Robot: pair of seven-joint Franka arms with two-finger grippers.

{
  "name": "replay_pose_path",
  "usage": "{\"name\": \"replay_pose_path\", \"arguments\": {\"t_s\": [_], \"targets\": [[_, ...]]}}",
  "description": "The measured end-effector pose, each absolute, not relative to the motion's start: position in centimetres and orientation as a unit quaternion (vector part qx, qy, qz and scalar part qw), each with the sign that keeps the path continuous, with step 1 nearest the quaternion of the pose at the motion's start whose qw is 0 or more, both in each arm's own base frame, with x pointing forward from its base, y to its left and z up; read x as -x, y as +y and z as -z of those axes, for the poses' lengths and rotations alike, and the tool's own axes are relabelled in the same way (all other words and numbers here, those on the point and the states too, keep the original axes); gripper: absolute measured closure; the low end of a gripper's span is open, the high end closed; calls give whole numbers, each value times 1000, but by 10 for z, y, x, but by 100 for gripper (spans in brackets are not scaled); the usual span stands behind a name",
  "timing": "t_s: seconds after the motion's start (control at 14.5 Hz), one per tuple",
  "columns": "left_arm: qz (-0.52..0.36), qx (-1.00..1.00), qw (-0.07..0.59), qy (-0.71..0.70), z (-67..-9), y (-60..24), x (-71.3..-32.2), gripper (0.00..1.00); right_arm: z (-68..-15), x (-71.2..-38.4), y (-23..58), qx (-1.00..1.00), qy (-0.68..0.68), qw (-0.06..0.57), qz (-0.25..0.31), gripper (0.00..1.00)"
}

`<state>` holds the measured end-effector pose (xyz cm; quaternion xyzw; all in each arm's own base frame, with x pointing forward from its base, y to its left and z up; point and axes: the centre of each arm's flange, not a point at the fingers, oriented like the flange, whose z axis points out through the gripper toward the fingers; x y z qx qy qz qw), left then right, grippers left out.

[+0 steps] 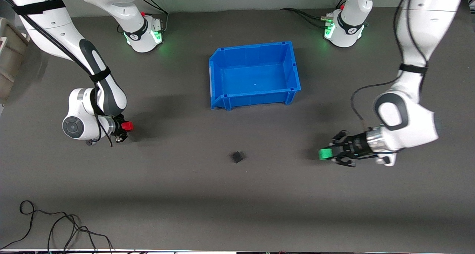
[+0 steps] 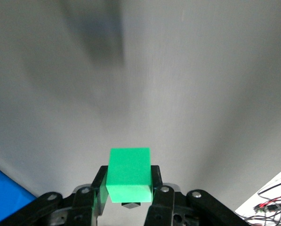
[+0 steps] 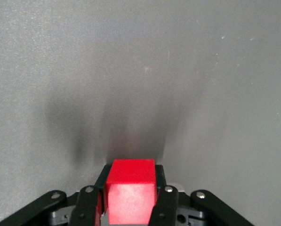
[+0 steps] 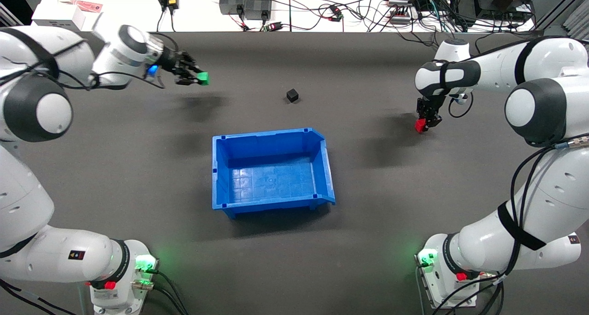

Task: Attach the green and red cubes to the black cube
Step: 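Carry the red cube and the green cube toward the black cube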

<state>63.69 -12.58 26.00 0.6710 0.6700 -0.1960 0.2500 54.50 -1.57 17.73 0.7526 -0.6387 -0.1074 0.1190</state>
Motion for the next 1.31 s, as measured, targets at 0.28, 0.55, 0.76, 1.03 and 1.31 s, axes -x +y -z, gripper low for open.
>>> {"name": "replay_pose_path", "arguments": {"t_s": [0.28, 0.55, 0.76, 1.03, 1.31], "targets": [[178, -685, 244, 663, -242, -226, -628, 63, -222, -569, 12, -773, -625, 83, 73, 61], [187, -662, 243, 684, -230, -285, -636, 63, -258, -590, 86, -807, -586, 57, 39, 61], [170, -657, 250, 690, -222, -302, -639, 63, -251, -593, 141, -822, -566, 53, 38, 61], [169, -664, 260, 680, -214, -327, -646, 63, -241, -617, 246, -818, -574, 24, 24, 61], [172, -655, 259, 689, -211, -331, -648, 63, -222, -646, 303, -821, -571, -3, 11, 61]]}}
